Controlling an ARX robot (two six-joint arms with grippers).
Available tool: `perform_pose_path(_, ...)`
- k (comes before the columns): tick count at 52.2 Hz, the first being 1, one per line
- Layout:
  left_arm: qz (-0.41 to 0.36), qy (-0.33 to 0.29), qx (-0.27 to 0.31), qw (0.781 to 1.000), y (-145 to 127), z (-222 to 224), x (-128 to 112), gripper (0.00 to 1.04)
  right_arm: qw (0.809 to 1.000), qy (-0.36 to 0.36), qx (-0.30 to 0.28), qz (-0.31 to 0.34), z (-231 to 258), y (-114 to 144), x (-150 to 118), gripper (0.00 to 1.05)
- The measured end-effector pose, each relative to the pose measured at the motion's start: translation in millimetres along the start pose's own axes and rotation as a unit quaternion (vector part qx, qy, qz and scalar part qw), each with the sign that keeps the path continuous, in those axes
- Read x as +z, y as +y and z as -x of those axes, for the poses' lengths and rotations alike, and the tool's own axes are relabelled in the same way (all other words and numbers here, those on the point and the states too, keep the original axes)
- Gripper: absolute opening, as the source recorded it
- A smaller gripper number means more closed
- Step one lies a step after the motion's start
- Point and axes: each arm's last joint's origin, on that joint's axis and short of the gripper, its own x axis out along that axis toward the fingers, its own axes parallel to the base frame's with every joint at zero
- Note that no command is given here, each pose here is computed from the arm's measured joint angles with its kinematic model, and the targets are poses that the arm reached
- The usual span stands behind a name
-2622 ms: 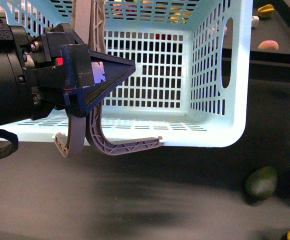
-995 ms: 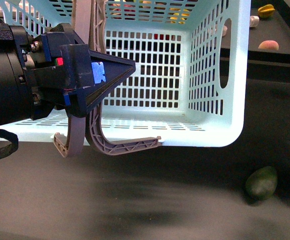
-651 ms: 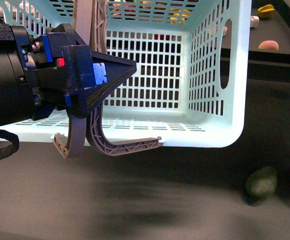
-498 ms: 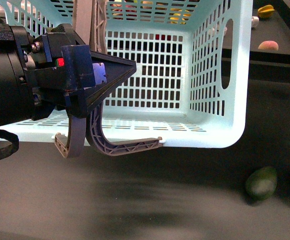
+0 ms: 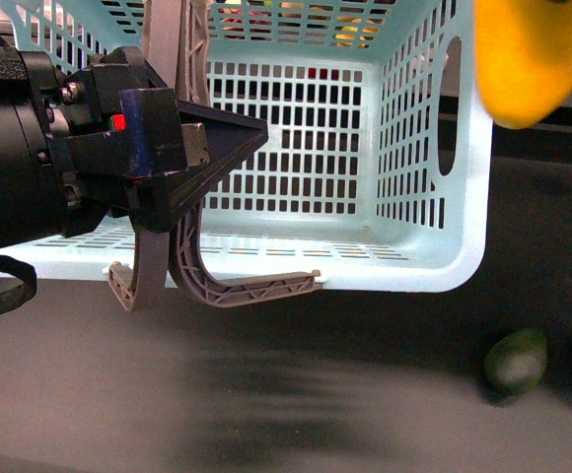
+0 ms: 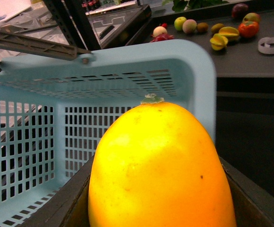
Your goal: Pick mango with right arm and hold basket with left
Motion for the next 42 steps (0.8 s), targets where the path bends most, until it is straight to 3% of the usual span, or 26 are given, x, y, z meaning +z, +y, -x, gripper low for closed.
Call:
perform_pose_path(28,0.000,0.000,0.000,1.000,0.0,0.0,0.0,0.09,1.000,0.023,-0.012,-0.006,-63.8,29.5,-25.4,0.61)
perform_pose_path(42,-0.001,0.002,-0.002,1.000,-0.1,0.3,-0.7,0.09,0.999,-0.012,-0.042,0.008,-62.6,32.1,-21.3,0.99)
